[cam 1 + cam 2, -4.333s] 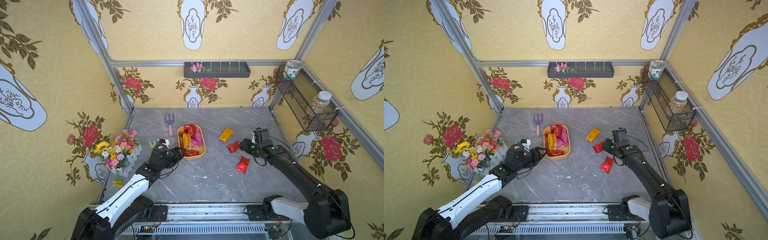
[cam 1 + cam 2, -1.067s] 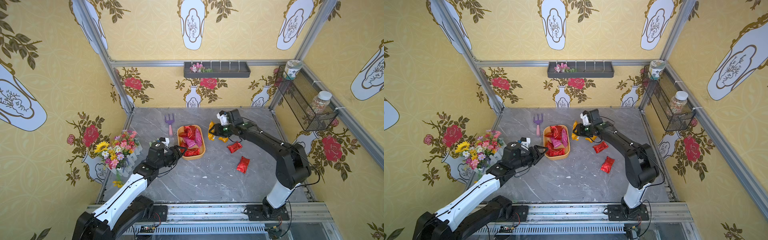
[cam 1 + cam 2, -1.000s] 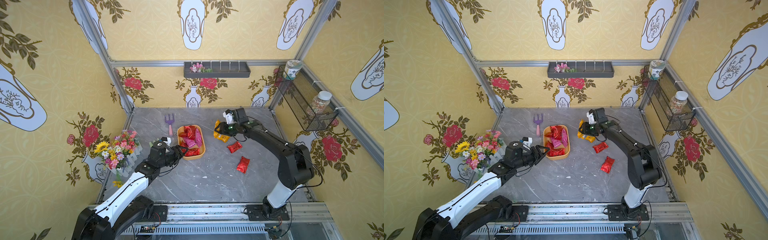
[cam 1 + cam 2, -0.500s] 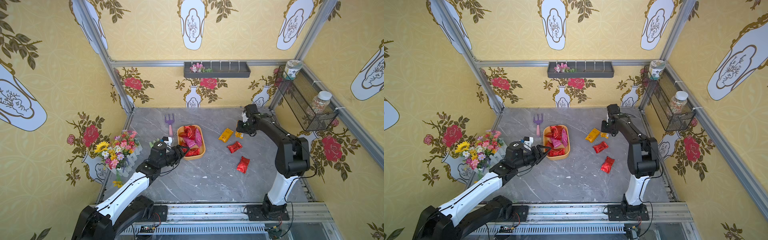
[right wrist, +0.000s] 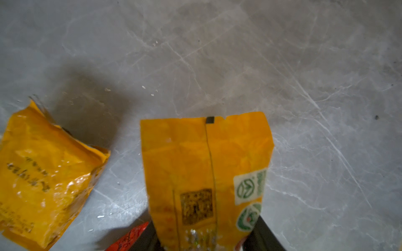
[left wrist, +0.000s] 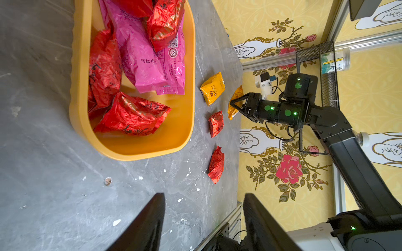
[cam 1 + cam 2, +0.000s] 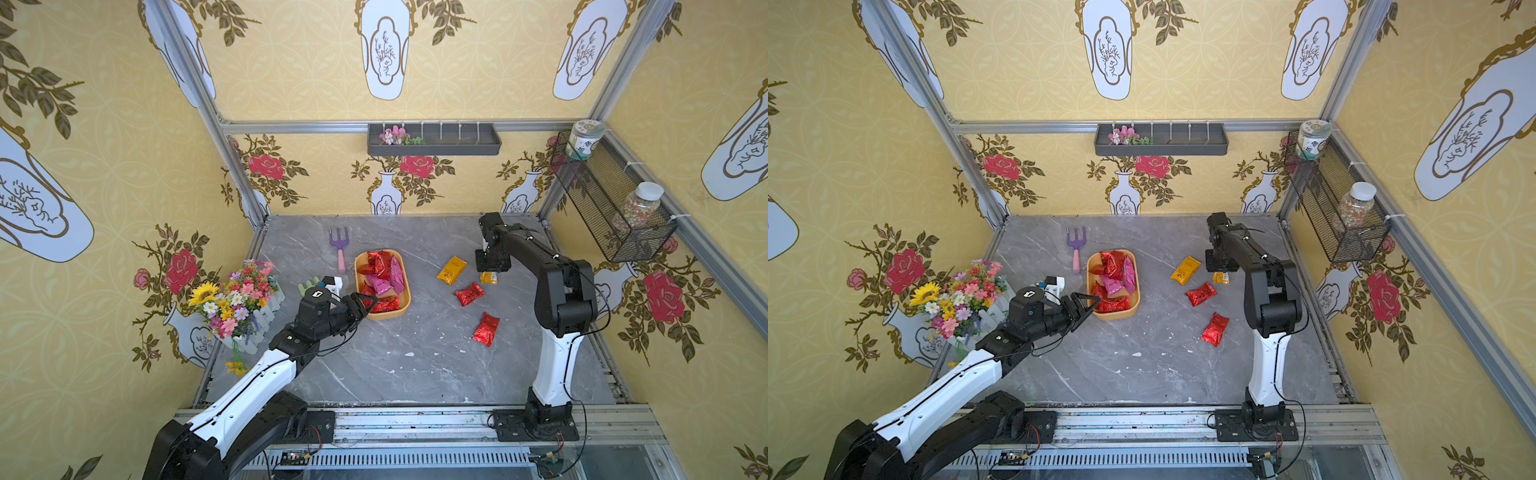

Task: Take the tea bags out of the storage box
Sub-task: Place the tea bag at the center of the board.

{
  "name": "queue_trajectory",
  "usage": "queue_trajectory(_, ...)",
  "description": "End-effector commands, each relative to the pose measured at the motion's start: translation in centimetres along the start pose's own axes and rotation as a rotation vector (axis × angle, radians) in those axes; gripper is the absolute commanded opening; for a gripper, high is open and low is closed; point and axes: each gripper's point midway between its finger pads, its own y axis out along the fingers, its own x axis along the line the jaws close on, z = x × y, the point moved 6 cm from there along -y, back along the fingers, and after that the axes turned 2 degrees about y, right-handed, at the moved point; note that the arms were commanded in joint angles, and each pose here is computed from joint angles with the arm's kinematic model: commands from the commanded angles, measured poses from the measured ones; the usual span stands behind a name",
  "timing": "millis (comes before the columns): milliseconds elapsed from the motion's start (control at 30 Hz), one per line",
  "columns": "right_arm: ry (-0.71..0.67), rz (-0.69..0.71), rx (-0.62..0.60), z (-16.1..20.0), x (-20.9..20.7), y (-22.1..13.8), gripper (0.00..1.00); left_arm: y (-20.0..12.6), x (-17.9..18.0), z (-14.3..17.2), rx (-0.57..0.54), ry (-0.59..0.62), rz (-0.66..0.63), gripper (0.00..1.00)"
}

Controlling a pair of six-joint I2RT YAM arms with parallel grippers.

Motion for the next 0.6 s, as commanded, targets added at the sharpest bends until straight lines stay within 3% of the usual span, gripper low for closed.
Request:
queue_trajectory(0, -0.017, 0.022, 0.030, 0.5, 0.0, 0.7, 0.52, -0.3, 0.5, 0.0, -0.022, -0.004, -0.020, 0.63)
queue_trajectory(133, -0.017, 0.020, 0.040, 0.8, 0.2, 1.4, 0.53, -0.7, 0.8, 0.1, -0.038, -0.009, -0.032, 0.64)
queue_trajectory(267, -0.012, 0.013, 0.035, 0.9, 0.4, 1.4, 0.61, -0.7, 0.8, 0.1, -0.038, -0.010, -0.036, 0.64)
queue_trajectory(567, 0.013, 0.024, -0.069, -0.1, 0.0, -2.2, 0.69, -0.6, 0.7, -0.3, -0.051, -0.006, -0.052, 0.64)
